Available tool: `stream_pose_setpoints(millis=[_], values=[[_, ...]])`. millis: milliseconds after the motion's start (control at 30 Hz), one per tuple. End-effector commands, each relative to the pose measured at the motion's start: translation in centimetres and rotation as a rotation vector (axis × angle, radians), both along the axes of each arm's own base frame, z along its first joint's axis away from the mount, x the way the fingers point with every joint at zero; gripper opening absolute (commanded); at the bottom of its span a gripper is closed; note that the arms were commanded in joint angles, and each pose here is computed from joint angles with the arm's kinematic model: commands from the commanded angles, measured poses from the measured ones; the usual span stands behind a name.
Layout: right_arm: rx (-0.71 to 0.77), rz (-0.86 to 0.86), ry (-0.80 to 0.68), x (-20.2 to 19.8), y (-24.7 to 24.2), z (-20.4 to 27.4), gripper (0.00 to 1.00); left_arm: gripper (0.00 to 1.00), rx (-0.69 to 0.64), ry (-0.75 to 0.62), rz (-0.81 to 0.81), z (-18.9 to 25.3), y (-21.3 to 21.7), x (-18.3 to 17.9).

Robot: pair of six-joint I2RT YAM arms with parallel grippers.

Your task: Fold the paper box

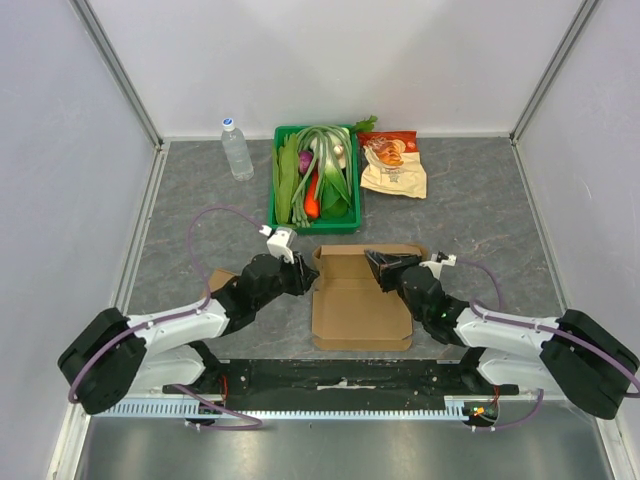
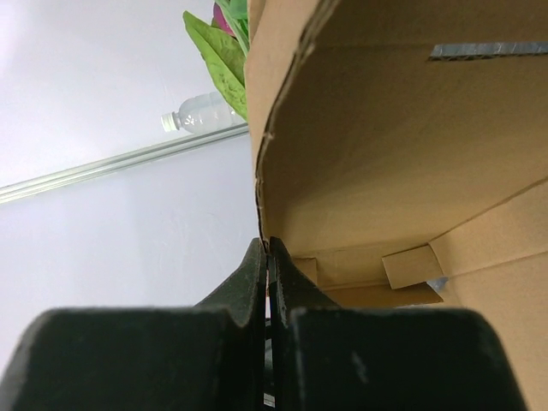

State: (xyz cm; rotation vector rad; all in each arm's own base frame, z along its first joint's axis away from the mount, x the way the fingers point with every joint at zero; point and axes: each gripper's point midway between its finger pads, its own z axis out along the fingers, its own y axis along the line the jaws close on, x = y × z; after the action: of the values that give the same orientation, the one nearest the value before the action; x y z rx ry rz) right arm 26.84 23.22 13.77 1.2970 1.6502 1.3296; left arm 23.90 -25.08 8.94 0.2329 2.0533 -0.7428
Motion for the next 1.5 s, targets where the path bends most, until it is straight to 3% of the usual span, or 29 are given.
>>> stream_pose_setpoints(millis=[0, 133, 367, 833, 1033, 1167, 1467], values=[[-0.073, -0.002, 0.009, -0.7, -0.8, -2.2, 0.00, 0.37, -0.055, -0.115, 0.110, 2.8, 1.6, 1.2], [-0.084, 0.005, 0.014, -0.8, -0.8, -2.9, 0.00, 0.50, -0.048, -0.143, 0.101, 3.2, 2.0, 1.1], [-0.073, 0.004, 0.014, -1.2, -1.0, -3.5, 0.00, 0.53, 0.007, -0.107, 0.054, 2.3, 0.6, 1.7], [-0.062, 0.028, 0.001, -1.1, 0.0, -2.6, 0.00, 0.44, 0.057, -0.216, -0.014, 3.2, -1.8, 2.8], [-0.039, 0.043, -0.002, -1.4, 0.8, -2.1, 0.00, 0.48, 0.146, -0.201, 0.107, 2.2, -1.5, 3.9], [-0.030, 0.048, -0.002, -1.7, 1.0, -2.1, 0.00, 0.35, 0.175, -0.206, 0.188, 1.9, -1.4, 4.0], [0.006, 0.037, 0.001, -2.1, 0.7, -1.7, 0.00, 0.31, 0.240, -0.280, 0.344, 1.7, -0.9, 3.9]])
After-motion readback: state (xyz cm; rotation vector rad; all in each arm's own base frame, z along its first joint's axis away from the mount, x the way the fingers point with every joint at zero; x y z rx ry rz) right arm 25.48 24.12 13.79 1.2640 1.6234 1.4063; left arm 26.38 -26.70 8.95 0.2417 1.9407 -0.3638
